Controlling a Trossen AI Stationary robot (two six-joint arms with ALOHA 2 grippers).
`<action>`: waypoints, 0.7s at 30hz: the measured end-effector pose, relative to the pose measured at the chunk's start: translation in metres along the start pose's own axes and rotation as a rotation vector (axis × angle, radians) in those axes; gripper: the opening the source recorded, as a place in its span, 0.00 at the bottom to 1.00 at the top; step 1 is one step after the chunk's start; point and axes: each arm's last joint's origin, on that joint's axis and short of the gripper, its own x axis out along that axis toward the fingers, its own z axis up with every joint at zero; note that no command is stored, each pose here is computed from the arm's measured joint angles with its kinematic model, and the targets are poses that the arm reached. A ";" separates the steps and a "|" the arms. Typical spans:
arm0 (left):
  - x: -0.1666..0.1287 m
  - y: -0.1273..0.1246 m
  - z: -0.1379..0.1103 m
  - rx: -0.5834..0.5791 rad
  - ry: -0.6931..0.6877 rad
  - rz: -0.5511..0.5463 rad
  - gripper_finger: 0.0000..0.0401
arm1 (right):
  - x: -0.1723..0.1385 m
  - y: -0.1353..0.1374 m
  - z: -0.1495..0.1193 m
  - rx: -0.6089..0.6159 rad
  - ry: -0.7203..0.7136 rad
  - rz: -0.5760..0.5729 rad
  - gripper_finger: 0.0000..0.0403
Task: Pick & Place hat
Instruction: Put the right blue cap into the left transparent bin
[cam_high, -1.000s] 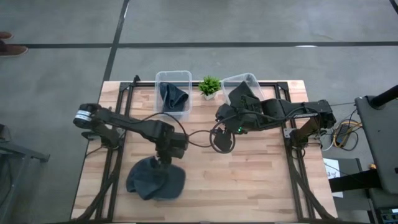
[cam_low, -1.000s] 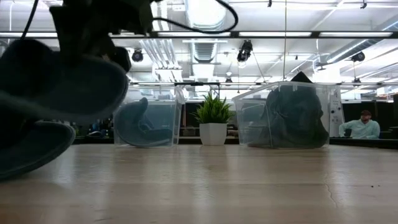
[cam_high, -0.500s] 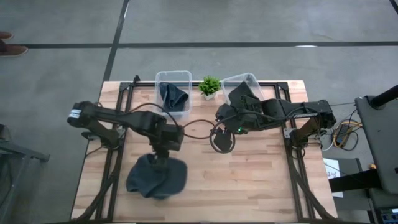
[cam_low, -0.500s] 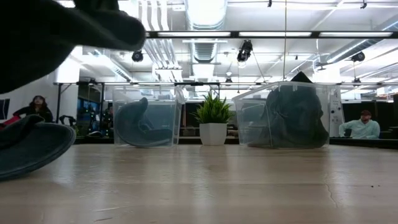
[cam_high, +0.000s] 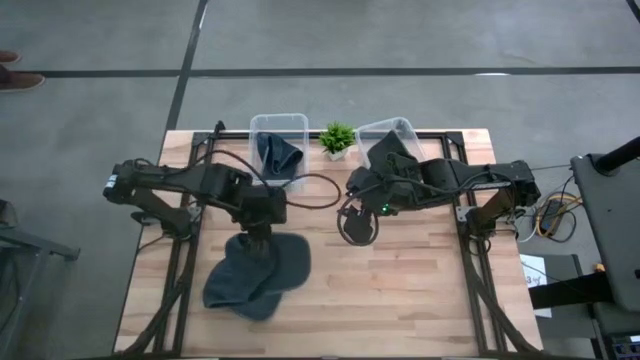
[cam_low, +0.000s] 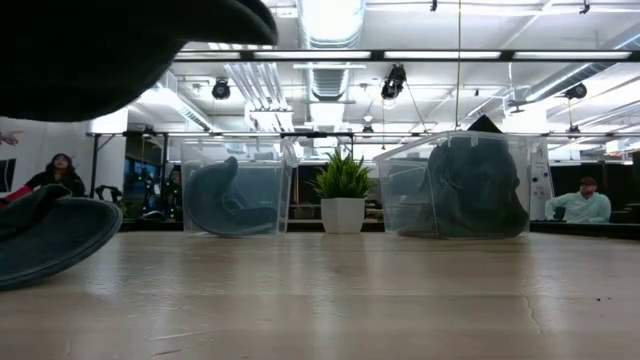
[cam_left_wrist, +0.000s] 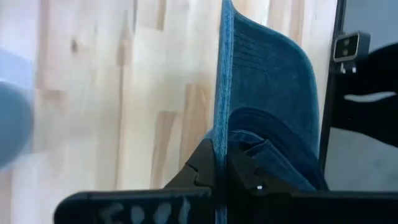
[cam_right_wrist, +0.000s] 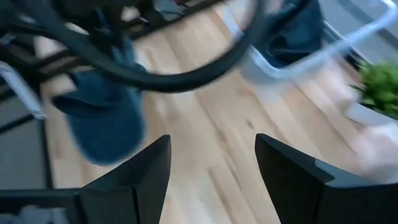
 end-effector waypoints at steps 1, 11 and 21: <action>-0.002 0.000 0.001 -0.001 -0.012 0.004 0.02 | 0.000 0.001 0.001 0.005 -0.007 0.022 0.56; -0.042 -0.007 0.009 0.010 -0.158 -0.011 0.02 | -0.002 0.013 0.014 -0.021 -0.064 0.265 0.56; -0.051 -0.011 0.018 0.024 -0.193 -0.070 0.02 | 0.012 0.019 0.025 0.011 -0.094 0.387 0.56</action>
